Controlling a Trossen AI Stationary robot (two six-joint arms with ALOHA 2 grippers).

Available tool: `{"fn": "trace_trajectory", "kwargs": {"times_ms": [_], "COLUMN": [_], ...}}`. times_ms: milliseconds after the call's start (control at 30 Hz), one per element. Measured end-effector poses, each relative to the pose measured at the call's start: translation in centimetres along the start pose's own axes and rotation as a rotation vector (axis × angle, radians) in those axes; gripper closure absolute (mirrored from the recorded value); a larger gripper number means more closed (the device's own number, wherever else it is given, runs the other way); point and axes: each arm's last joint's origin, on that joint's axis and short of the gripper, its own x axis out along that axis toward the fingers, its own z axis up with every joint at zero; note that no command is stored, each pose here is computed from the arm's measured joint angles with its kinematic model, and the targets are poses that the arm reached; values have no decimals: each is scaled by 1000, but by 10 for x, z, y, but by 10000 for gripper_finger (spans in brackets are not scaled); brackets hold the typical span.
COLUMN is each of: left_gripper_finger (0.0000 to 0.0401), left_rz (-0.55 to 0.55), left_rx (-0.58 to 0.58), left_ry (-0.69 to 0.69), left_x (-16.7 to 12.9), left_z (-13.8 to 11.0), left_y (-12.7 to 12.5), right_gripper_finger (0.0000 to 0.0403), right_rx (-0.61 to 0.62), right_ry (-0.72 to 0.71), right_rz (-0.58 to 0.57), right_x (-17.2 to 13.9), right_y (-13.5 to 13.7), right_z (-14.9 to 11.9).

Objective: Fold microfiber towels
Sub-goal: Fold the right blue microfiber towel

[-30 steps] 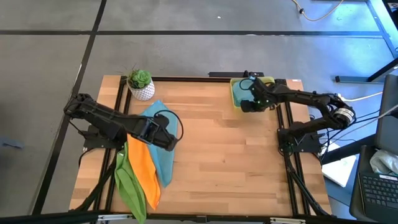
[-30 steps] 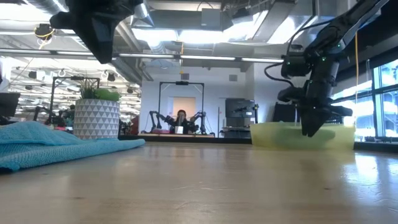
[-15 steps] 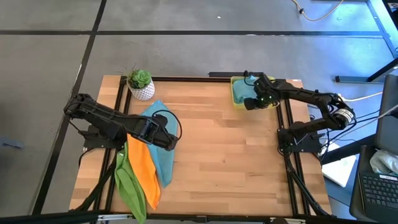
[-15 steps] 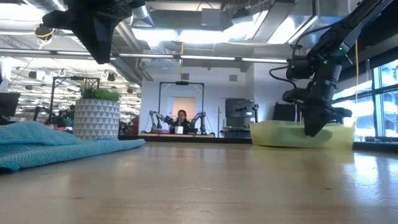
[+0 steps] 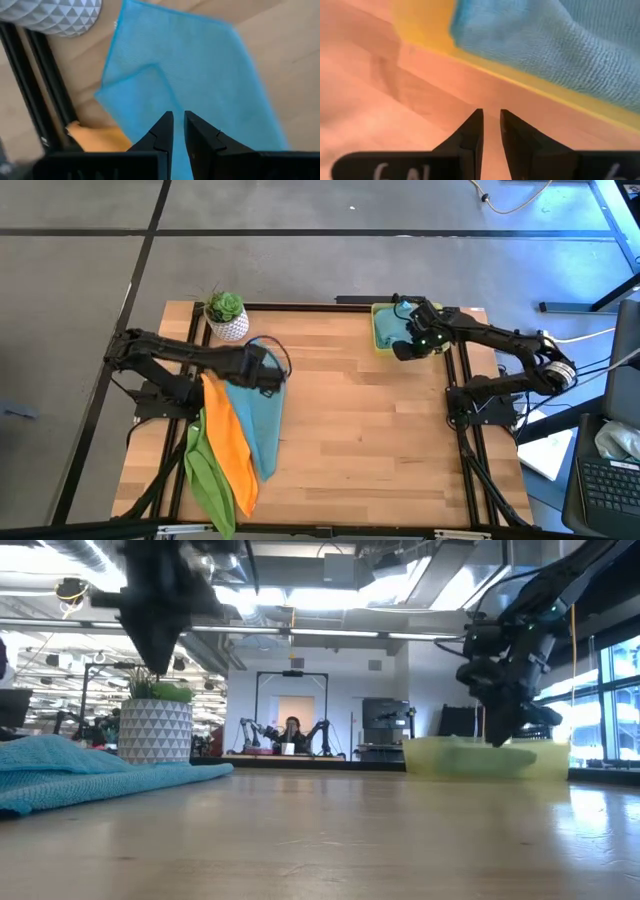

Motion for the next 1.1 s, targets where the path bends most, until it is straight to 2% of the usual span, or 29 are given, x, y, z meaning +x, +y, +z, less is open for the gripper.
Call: {"fn": "trace_trajectory", "kwargs": {"times_ms": [67, 167, 267, 367, 467, 700, 800, 933, 1100], "left_gripper_finger": [364, 364, 364, 364, 364, 364, 364, 364, 364], "left_rz": [-8, -78, -169, -174, -179, -195, -214, -211, -258], "left_rx": [98, 260, 427, 559, 612, 760, 840, 865, 944], "left_ry": [60, 118, 130, 116, 116, 254, 231, 215, 198], "left_x": [14, 31, 46, 59, 72, 98, 104, 108, 116], "left_z": [11, 25, 37, 45, 53, 62, 67, 71, 76], "left_y": [5, 11, 14, 22, 32, 48, 48, 47, 48], "right_gripper_finger": [336, 336, 336, 336, 336, 336, 336, 336, 314], "right_rx": [-12, -45, -80, -113, -119, -122, -178, -177, -216], "right_ry": [-23, -61, -90, -136, -168, -177, -191, -163, -200], "right_rz": [22, 90, 172, 205, 218, 242, 280, 378, 404], "right_x": [-8, -21, -33, -43, -48, -45, -44, -44, -48], "right_y": [2, 8, 13, 17, 19, 25, 30, 38, 51], "right_z": [-3, -8, -14, -18, -20, -18, -16, -16, -23]}}
